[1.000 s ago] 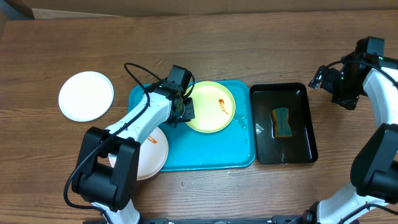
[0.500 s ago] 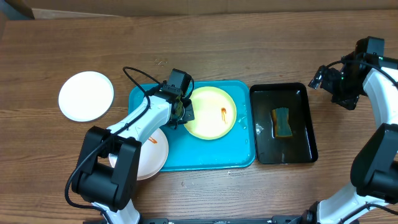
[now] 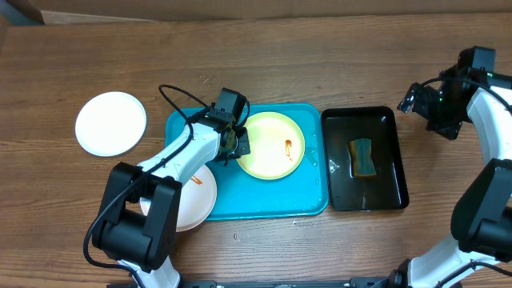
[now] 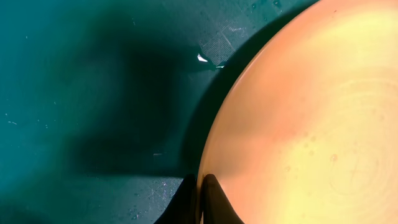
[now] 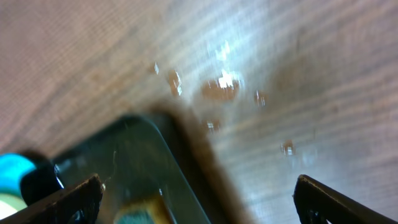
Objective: Clean dirty plates on tray and stack at the side
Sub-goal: 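Lower right gripper into the black tray and grasp the sponge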
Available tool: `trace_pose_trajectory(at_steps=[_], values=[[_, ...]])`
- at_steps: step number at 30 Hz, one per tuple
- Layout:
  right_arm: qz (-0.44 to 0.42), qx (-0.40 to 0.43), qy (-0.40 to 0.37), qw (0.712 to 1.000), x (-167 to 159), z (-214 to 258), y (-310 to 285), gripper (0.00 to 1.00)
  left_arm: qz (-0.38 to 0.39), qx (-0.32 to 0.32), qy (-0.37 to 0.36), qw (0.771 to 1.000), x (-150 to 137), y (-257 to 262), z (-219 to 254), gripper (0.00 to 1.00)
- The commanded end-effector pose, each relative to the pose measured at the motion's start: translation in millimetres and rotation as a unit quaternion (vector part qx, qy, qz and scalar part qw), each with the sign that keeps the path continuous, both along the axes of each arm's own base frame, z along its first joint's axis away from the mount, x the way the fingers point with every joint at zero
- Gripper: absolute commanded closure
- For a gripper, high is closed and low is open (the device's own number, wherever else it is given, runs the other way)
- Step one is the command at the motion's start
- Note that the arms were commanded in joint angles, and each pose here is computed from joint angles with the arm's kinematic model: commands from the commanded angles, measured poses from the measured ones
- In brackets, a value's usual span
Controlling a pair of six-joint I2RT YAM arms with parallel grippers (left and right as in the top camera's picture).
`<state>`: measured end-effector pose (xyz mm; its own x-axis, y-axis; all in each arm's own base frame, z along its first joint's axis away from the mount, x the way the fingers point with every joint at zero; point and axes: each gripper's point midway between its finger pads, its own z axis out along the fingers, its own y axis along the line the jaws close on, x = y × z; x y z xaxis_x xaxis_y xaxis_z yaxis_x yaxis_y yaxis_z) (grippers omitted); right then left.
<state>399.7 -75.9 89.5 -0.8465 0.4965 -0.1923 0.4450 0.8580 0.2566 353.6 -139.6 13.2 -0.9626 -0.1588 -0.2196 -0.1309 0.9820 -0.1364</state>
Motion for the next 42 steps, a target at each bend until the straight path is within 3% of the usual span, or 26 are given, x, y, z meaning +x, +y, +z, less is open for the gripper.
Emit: trace_pose_trajectory(at_steps=[1, 7, 8, 15, 24, 34, 38, 39, 40, 42], values=[[0.004, 0.006, -0.040, 0.999, 18.4, 13.7, 0.3, 0.00, -0.010, 0.012, -0.002, 1.000, -1.9, 3.2, -1.1, 0.96], [0.055, 0.142, -0.019, 0.988, -2.2, 22.0, 51.0, 0.02, -0.010, 0.012, -0.002, 1.000, -1.8, 3.2, -1.1, 0.95], [0.064, 0.146, -0.004, 0.987, -10.3, 20.6, 56.6, 0.10, -0.010, 0.012, -0.002, 1.000, -1.9, 3.2, -1.1, 0.95], [0.124, 0.092, 0.107, 0.982, -55.5, 6.1, 86.3, 0.32, -0.011, 0.012, -0.001, 1.000, -2.3, 3.0, -1.5, 0.94], [0.121, -0.079, 0.215, 0.966, -96.1, -21.1, 91.5, 0.26, -0.011, 0.012, 0.002, 1.000, -4.7, 3.7, -3.1, 0.93], [0.153, -0.098, 0.185, 0.966, -98.5, -66.4, 112.0, 0.18, -0.011, 0.013, 0.004, 1.000, -6.3, 4.4, -5.0, 0.93], [0.152, -0.099, 0.178, 0.967, -102.5, -83.2, 111.5, 0.20, -0.011, 0.013, 0.004, 1.000, -6.2, 4.4, -5.0, 0.92], [0.153, -0.094, 0.183, 0.966, -107.3, -86.4, 113.1, 0.28, -0.011, 0.013, 0.003, 1.000, -6.0, 4.3, -5.0, 0.92], [0.154, -0.089, 0.188, 0.966, -110.3, -87.4, 114.8, 0.45, -0.011, 0.013, 0.003, 1.000, -6.0, 4.3, -4.9, 0.92], [0.155, -0.077, 0.194, 0.966, -113.9, -87.0, 118.1, 0.85, -0.011, 0.012, 0.002, 1.000, -5.4, 4.0, -4.8, 0.92]])
